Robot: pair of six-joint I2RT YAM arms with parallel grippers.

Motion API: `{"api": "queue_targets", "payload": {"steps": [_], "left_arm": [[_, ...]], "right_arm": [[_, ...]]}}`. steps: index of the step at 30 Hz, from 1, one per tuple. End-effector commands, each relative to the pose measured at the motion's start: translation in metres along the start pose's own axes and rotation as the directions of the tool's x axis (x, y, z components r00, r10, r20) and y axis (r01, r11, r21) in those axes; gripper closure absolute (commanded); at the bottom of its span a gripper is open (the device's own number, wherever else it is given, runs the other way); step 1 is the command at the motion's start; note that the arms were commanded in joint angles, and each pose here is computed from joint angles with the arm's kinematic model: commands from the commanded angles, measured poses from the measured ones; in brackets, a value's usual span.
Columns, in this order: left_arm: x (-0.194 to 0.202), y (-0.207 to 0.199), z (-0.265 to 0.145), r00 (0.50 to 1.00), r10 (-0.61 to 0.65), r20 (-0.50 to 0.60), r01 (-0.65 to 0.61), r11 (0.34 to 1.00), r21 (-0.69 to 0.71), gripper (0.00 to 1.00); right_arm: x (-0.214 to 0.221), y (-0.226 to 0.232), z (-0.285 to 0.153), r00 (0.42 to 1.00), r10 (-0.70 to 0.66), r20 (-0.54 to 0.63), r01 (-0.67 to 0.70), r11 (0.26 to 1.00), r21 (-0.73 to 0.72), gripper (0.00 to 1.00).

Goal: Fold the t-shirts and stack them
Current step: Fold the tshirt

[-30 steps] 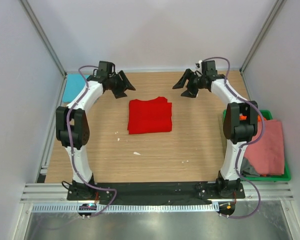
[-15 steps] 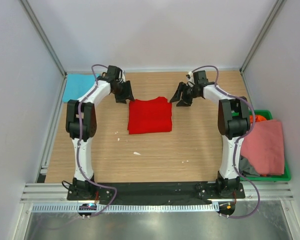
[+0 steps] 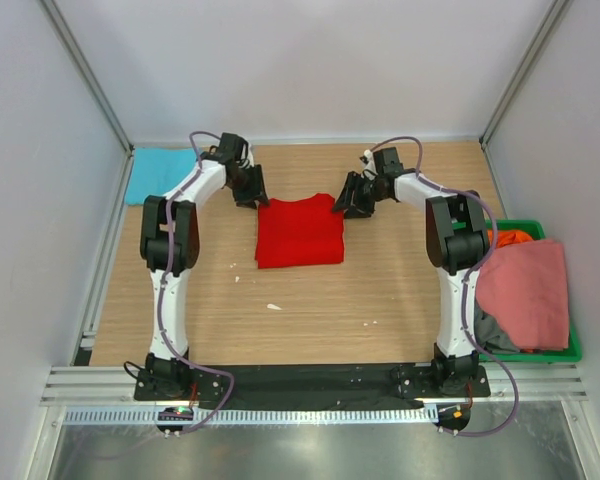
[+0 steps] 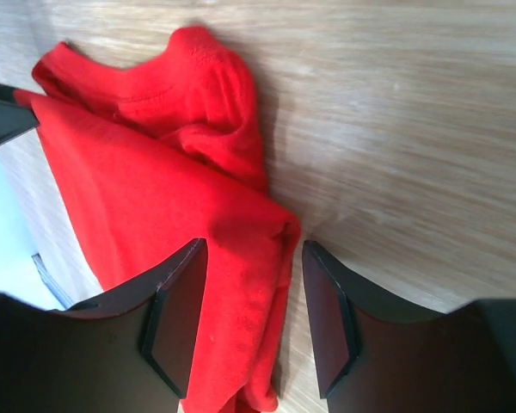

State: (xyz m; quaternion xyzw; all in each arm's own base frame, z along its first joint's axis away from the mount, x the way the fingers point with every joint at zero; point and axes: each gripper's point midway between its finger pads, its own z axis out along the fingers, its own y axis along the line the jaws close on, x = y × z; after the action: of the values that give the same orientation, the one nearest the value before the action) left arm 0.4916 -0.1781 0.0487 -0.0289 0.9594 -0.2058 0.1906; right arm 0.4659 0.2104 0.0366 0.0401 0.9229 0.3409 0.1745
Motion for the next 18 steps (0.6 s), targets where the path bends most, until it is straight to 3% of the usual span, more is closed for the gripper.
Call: {"api": "queue_targets", "payload": {"steps": [1, 8, 12, 16, 18], "left_arm": [[-0.009, -0.008, -0.005, 1.0, 0.021, 0.008, -0.022, 0.999, 0.03, 0.57], [-0.008, -0.008, -0.004, 1.0, 0.001, 0.001, -0.001, 1.0, 0.026, 0.7], [-0.01, -0.01, -0.006, 1.0, 0.0, 0.007, 0.0, 1.0, 0.03, 0.76], [-0.015, -0.012, -0.012, 1.0, -0.003, 0.021, 0.003, 0.999, 0.032, 0.94], [-0.021, -0.018, -0.023, 0.999, -0.008, 0.047, 0.006, 0.999, 0.037, 1.0]], "right_arm": [[-0.017, -0.002, -0.001, 0.998, -0.041, 0.043, 0.039, 0.999, 0.038, 0.45], [-0.023, -0.005, 0.004, 0.998, -0.04, 0.056, 0.037, 0.998, 0.047, 0.44], [-0.024, 0.003, 0.014, 0.999, -0.017, 0.047, 0.018, 1.0, -0.021, 0.53], [-0.029, 0.014, 0.009, 0.996, -0.002, 0.087, 0.007, 0.998, -0.057, 0.91], [-0.036, 0.026, -0.007, 0.991, -0.011, 0.133, 0.02, 0.998, -0.067, 0.99]]}}
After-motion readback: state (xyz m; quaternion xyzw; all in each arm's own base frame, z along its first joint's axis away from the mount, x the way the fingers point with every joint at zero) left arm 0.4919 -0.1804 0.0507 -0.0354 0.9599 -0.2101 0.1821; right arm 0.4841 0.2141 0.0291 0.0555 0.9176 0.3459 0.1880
